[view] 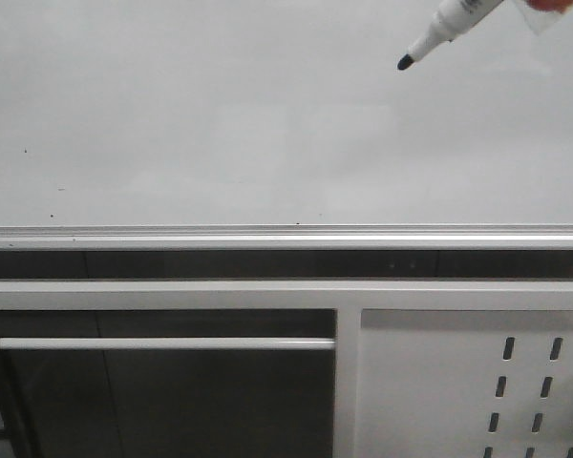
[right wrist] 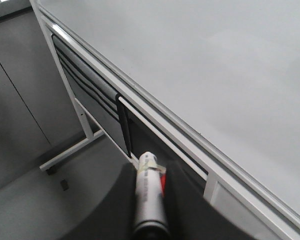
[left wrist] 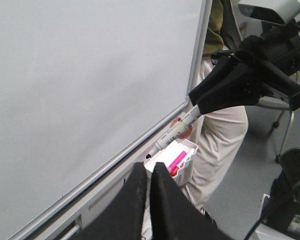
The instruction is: Write number 1 on whiteboard
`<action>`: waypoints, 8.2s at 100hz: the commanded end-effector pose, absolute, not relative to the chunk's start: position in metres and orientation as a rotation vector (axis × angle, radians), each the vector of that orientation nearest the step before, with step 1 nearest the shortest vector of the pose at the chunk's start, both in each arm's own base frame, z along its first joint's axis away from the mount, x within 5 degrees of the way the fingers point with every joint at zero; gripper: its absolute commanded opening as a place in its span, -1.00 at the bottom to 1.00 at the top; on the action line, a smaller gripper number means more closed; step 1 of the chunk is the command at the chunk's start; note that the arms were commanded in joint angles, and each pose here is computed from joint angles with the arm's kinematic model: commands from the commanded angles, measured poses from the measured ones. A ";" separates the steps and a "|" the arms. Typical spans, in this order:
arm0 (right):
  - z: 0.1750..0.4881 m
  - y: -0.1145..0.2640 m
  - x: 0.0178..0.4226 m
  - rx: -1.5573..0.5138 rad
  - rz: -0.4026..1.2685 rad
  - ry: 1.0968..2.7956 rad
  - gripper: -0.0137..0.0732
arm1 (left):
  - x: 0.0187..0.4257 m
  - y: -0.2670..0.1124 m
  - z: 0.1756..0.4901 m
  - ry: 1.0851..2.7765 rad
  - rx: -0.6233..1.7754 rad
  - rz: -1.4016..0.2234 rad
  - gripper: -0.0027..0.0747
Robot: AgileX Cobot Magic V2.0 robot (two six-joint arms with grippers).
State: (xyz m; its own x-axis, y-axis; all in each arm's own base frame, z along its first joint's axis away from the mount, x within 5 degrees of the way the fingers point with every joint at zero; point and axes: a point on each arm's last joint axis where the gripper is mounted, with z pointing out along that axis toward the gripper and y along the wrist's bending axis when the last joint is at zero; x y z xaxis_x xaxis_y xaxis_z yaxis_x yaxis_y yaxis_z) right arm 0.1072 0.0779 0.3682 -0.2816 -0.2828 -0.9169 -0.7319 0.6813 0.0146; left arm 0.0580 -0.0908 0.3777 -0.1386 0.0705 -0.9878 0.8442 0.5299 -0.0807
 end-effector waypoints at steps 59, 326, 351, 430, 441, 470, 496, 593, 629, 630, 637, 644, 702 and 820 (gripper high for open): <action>0.344 0.057 0.107 -0.463 0.422 1.682 -0.86 | 0.078 -0.078 0.303 1.316 0.391 -0.793 -0.98; 0.322 0.101 0.150 -0.409 0.165 1.269 -0.87 | 0.084 -0.069 0.286 1.335 0.263 -0.744 -0.98; 0.308 0.108 0.159 -0.431 0.172 1.361 -0.87 | 0.084 -0.069 0.286 1.335 0.263 -0.744 -0.98; 0.307 0.120 0.119 -0.657 0.428 1.442 -0.87 | 0.083 -0.069 0.287 1.327 0.277 -0.737 -0.98; 0.308 0.115 0.107 -0.720 0.488 1.467 -0.87 | 0.081 -0.073 0.285 1.317 0.369 -0.710 -0.98; 0.300 0.119 0.097 -0.833 0.584 1.575 -0.87 | 0.071 -0.088 0.287 1.362 0.841 -0.535 -0.98; 0.313 0.141 0.104 -0.947 0.636 1.643 -0.87 | 0.072 -0.088 0.309 1.372 1.072 -0.322 -0.77; 0.336 0.173 0.139 -1.022 0.662 1.770 -0.87 | 0.095 -0.132 0.296 1.345 1.403 -0.161 0.03; 0.333 0.166 0.145 -1.026 0.635 1.816 -0.87 | 0.117 -0.168 0.283 1.350 1.448 -0.171 0.03; 0.333 0.166 0.145 -1.025 0.634 1.816 -0.87 | 0.118 -0.168 0.284 1.348 1.447 -0.172 0.03; 0.333 0.166 0.145 -1.023 0.634 1.814 -0.87 | 0.121 -0.174 0.286 1.344 1.454 -0.165 0.03; 0.333 0.166 0.145 -1.023 0.634 1.814 -0.87 | 0.125 -0.178 0.288 1.323 1.466 -0.150 0.02; 0.336 0.166 0.148 -0.989 0.619 1.791 -0.87 | 0.118 -0.194 0.292 1.275 1.410 -0.262 0.02; 0.337 0.165 0.144 -1.001 0.634 1.788 -0.87 | 0.128 -0.196 0.287 1.464 1.237 -0.390 -0.67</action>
State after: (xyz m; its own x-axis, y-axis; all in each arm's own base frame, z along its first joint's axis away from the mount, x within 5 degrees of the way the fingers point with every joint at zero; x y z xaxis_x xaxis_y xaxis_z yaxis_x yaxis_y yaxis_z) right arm 0.1435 0.1661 0.3178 -0.2535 -0.4209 -0.8710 -0.8610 0.5086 0.0048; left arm 0.1233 -0.1927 0.2647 0.1579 0.5811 -0.7984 0.8628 0.3120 0.3977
